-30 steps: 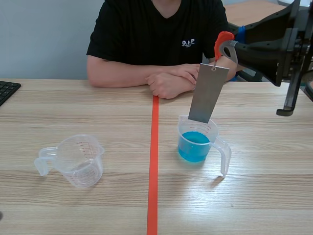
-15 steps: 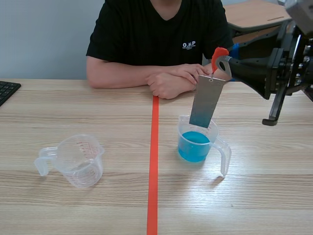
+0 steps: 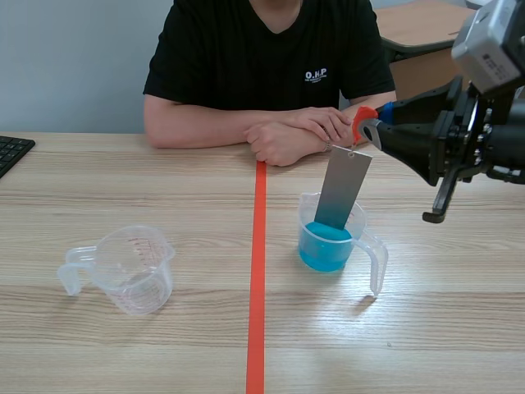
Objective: Do the redox reaction experiment.
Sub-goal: 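Lower the plate into the blue solution, then hold the plate still in the solution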
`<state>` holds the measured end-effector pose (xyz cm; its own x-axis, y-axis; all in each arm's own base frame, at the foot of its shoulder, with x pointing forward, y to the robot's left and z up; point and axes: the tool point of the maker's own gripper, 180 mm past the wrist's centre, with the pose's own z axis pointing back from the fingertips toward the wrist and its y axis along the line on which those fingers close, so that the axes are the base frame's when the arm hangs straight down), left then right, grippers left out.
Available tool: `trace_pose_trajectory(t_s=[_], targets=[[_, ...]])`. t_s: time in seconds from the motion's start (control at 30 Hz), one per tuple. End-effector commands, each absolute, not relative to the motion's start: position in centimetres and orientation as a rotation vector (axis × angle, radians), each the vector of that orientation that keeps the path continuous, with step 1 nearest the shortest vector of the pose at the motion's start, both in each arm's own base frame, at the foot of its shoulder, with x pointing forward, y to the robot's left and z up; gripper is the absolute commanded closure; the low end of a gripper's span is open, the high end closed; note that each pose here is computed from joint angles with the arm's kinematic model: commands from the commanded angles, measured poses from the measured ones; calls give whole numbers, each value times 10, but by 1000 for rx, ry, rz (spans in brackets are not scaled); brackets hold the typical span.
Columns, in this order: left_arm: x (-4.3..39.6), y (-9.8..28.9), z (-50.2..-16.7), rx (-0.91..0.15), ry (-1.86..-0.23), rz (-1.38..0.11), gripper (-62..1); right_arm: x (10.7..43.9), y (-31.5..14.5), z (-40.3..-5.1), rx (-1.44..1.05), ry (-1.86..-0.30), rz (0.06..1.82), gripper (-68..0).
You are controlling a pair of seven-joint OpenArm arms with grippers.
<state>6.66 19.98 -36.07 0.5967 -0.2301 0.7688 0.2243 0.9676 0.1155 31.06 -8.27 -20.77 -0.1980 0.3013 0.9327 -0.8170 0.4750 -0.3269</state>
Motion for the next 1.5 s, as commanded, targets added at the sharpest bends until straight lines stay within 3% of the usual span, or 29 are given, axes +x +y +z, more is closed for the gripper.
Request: trace_pose_trajectory(t_s=[0.0, 0.37, 1.47], targets=[[70, 198, -356, -2, -916, -265, -41, 317, -79, -200, 489, -1466, 1088, -17], [70, 198, -356, -3, -916, -264, -41, 329, -77, -236, 509, -1388, 1038, -17], [68, 198, -359, -3, -897, -264, -40, 329, -78, -241, 491, -1375, 1059, -17]])
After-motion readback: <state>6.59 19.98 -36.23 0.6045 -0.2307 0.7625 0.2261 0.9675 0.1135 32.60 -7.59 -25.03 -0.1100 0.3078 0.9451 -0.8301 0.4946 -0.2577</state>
